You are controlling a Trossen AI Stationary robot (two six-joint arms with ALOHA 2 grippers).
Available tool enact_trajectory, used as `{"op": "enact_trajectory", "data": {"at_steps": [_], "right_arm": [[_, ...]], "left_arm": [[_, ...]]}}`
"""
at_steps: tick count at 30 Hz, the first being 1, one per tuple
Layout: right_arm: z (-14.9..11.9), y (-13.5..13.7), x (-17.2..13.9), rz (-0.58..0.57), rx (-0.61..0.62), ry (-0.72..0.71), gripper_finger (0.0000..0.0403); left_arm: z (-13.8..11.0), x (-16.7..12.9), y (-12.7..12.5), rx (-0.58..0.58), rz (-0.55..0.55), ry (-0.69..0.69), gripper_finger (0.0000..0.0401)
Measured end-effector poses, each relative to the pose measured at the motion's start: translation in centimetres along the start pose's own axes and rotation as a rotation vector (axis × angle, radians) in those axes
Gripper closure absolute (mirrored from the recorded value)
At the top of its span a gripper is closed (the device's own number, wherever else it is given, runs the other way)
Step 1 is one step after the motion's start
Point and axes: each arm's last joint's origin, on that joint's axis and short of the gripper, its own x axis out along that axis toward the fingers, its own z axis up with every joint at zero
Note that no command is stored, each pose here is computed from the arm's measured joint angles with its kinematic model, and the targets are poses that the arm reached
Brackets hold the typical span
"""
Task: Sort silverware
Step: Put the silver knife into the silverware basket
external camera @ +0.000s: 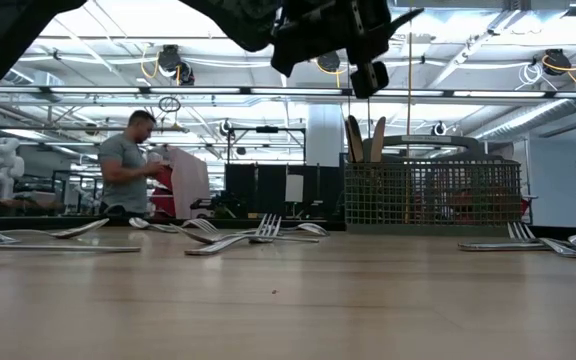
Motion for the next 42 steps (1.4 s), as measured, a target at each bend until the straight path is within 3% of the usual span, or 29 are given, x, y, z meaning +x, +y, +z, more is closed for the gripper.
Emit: {"op": "enact_trajectory", "data": {"at_steps": [6, 11, 18, 23, 26, 31, 39, 42], "right_arm": [[-3.4, 0.3, -2.4, -0.005, 0.086, -0.191, 0.0402], [-7.3, 0.8, -0.4, 0.039, 0.182, -0.375, 0.0402], [-10.3, 2.2, 4.6, 0.191, 0.248, -0.848, 0.0402], [-10.8, 2.2, 5.5, 0.281, 0.264, -1.221, 0.0403], [-11.1, 1.3, 5.8, 0.262, 0.316, -1.376, 0.0403], [-10.9, 0.2, 5.7, 0.177, 0.347, -1.492, 0.0403], [-9.9, -1.9, 5.7, -0.046, 0.449, -1.497, 0.0403], [-9.4, -2.6, 6.0, -0.097, 0.469, -1.509, 0.0403]], "left_arm": [[1.4, -1.8, 0.2, 0.153, 0.005, -0.080, 0.0255], [2.8, -2.5, -0.7, 0.326, 0.017, -0.219, 0.0262], [3.8, -2.3, -1.9, 0.456, 0.102, -0.426, 0.0274], [4.1, -2.2, -1.9, 0.482, 0.210, -0.536, 0.0274], [4.0, -1.2, -2.9, 0.520, 0.195, -0.594, 0.0274], [3.8, 0.1, -4.6, 0.581, 0.167, -0.702, 0.0274], [4.4, -0.7, -6.3, 0.684, 0.082, -0.862, 0.0274], [4.6, -1.3, -5.8, 0.673, 0.106, -0.862, 0.0274]]}}
